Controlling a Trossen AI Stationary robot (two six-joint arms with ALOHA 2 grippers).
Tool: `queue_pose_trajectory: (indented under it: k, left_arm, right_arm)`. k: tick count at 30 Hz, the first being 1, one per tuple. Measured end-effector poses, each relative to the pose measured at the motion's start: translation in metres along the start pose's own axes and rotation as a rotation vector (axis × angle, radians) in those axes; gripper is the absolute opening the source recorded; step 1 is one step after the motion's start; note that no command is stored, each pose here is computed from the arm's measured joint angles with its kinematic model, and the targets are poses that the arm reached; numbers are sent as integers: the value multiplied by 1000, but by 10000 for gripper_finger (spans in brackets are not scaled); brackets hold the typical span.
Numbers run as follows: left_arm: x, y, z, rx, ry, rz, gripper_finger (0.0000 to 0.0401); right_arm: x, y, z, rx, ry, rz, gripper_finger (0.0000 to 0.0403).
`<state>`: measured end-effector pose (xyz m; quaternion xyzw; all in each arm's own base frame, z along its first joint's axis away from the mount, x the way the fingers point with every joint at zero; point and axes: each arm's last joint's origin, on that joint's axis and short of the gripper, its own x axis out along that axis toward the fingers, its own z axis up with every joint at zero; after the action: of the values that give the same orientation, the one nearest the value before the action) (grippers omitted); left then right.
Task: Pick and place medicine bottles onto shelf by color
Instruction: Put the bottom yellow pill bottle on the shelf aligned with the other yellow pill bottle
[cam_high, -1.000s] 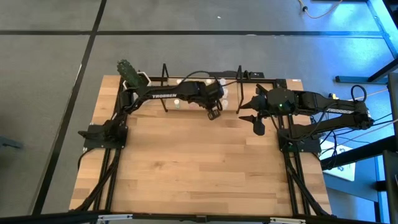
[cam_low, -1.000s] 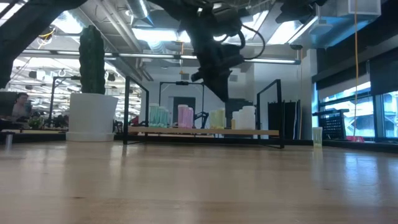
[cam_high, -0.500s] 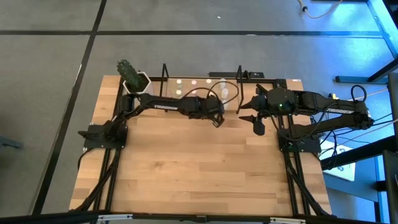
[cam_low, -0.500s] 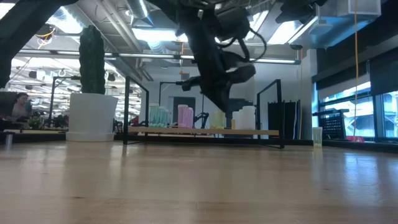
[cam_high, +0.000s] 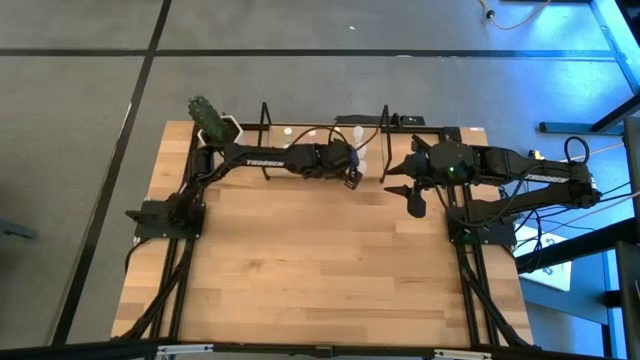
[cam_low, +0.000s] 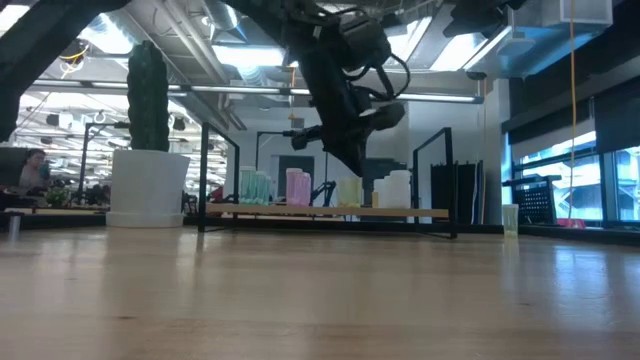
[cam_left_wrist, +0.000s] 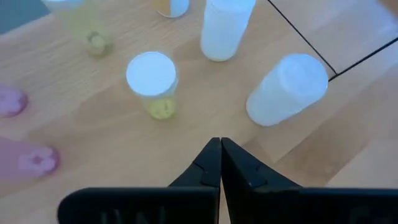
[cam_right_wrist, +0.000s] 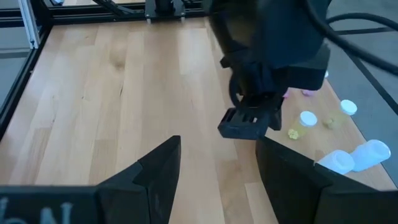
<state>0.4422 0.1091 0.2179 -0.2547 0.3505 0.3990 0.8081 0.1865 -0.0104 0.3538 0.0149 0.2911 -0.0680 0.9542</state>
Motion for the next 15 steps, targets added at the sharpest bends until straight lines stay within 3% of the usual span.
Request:
queue_pose_trajectory:
  k: [6,15]
  left_arm:
    - [8,17,12,-26,65,-55,0]
    - [13,28,20,-48,59,-26,0]
  right_arm:
    - [0,0,0,0,0,0,209]
    - [0,0,0,0,0,0,209]
